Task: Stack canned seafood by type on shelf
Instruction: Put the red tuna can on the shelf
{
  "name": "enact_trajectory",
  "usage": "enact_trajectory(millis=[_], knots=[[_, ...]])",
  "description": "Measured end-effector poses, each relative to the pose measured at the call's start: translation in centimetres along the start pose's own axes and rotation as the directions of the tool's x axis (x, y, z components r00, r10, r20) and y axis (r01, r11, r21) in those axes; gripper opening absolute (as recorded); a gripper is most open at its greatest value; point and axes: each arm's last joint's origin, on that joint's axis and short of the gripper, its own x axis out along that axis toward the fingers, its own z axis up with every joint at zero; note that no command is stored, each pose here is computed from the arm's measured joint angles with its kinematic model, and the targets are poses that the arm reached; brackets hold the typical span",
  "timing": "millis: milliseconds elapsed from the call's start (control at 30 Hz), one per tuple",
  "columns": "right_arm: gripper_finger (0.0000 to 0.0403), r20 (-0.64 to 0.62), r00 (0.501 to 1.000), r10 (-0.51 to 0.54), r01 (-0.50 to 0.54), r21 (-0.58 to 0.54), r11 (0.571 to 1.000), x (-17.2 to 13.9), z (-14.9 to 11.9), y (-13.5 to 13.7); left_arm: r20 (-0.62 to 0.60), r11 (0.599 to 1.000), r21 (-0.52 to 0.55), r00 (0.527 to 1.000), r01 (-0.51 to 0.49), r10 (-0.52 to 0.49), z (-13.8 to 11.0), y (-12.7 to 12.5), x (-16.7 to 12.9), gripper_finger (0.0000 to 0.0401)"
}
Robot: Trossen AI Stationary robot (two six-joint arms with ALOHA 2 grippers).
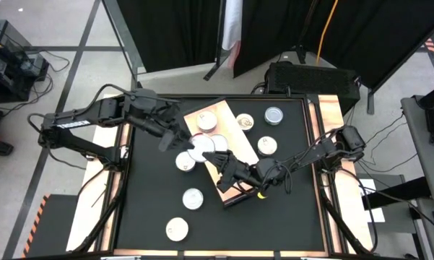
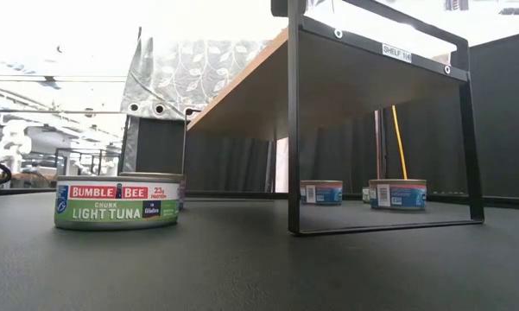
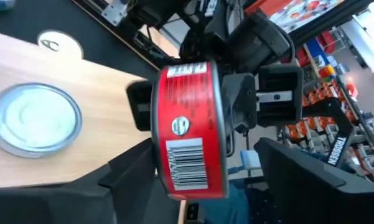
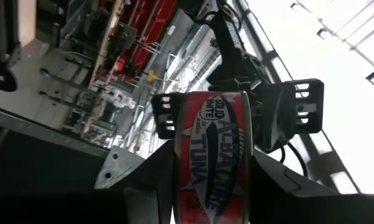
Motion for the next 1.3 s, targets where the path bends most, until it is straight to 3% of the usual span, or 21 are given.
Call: enact_trajectory(millis=[267,500,633,800,933,1000,1133,1300], knots=[[0.0134,-0.034,0.998,0.051,-0.049,0.068,0.996,-1.5,1.2,-0.8,0.177,0.996,0.067,0.983,-0.054,0.041,0.3,-0.7,-4.1,0.0292],[0.0135,-0.067,0.992,0.107,-0.096,0.151,0.984,-4.1,2.9,-2.3,0.425,0.959,0.191,0.898,-0.209,0.111,-0.8,-1.9,-9.8,0.0292],[0.0135,-0.093,0.986,0.136,-0.114,0.212,0.971,-6.2,3.4,-4.1,0.493,0.938,0.235,0.863,-0.257,0.113,-1.5,-2.4,-11.8,0.0292],[0.0135,-0.109,0.981,0.161,-0.094,0.464,0.881,-9.6,2.3,-7.4,0.506,0.920,0.277,0.856,-0.278,0.106,-1.7,-2.5,-12.3,0.0292],[0.0135,-0.034,0.994,0.104,-0.055,0.670,0.740,-12.0,1.4,-9.8,0.494,0.895,0.321,0.861,-0.310,0.121,-1.6,-2.1,-11.4,0.0292],[0.0135,-0.028,0.993,0.112,-0.061,0.697,0.714,-12.9,0.6,-10.5,0.486,0.880,0.343,0.864,-0.329,0.134,-1.4,-1.8,-10.8,0.0292],[0.0135,0.002,0.999,0.051,-0.038,0.692,0.721,-14.5,-1.7,-12.8,0.490,0.864,0.370,0.862,-0.343,0.132,-0.9,-1.7,-10.0,0.0292],[0.0135,-0.028,0.998,-0.059,0.058,0.804,0.592,-15.1,-8.6,-15.9,0.498,0.851,0.394,0.859,-0.347,0.119,-0.4,-1.7,-9.4,0.0292]])
